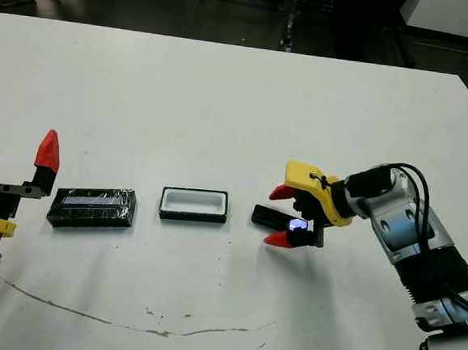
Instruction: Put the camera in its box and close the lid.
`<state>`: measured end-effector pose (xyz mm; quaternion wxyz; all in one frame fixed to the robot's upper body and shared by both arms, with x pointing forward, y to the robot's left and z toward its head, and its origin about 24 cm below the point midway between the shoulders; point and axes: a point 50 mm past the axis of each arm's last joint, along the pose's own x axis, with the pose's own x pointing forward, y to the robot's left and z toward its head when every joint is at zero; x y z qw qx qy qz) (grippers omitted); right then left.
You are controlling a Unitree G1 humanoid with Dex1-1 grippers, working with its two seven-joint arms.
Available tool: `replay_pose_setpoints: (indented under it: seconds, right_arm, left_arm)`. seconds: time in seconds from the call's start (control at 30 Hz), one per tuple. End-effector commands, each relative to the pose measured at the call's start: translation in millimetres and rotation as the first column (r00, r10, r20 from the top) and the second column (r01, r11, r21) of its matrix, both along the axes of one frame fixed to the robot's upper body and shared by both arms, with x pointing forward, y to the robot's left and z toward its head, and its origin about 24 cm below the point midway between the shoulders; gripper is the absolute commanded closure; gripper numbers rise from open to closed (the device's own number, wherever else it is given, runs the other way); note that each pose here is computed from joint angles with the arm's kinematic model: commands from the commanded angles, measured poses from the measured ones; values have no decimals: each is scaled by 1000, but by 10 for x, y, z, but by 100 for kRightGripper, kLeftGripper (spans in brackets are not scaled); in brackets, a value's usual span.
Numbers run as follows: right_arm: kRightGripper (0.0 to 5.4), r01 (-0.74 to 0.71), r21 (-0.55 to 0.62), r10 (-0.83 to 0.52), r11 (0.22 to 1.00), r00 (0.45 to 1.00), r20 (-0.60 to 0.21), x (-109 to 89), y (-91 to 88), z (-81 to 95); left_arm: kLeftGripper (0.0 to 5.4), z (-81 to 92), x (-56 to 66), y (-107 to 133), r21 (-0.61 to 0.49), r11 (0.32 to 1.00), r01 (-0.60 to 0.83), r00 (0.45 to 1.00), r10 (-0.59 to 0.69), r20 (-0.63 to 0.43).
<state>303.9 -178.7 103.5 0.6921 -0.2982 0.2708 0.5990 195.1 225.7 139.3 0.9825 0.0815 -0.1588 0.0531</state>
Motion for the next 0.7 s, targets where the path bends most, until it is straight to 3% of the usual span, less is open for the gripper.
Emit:
replay_pose_setpoints:
  seconds: [0.03,0.47,0.7]
  right_arm:
    - [150,18,-8,-18,1000,1000,9,-6,-44,-57]
    - [367,-5,22,6,1000,1000,-4,29,-61,-158]
    - [374,-36,12,36,999,999,22,53,-49,-180]
  left_arm:
    - [0,-35,30,4,-20,1000,-4,1000,4,-4]
    - [0,-69,106,33,2,1000,-8,1000,8,9]
    - [0,-80,158,47,-1,1000,-14,1000,14,15]
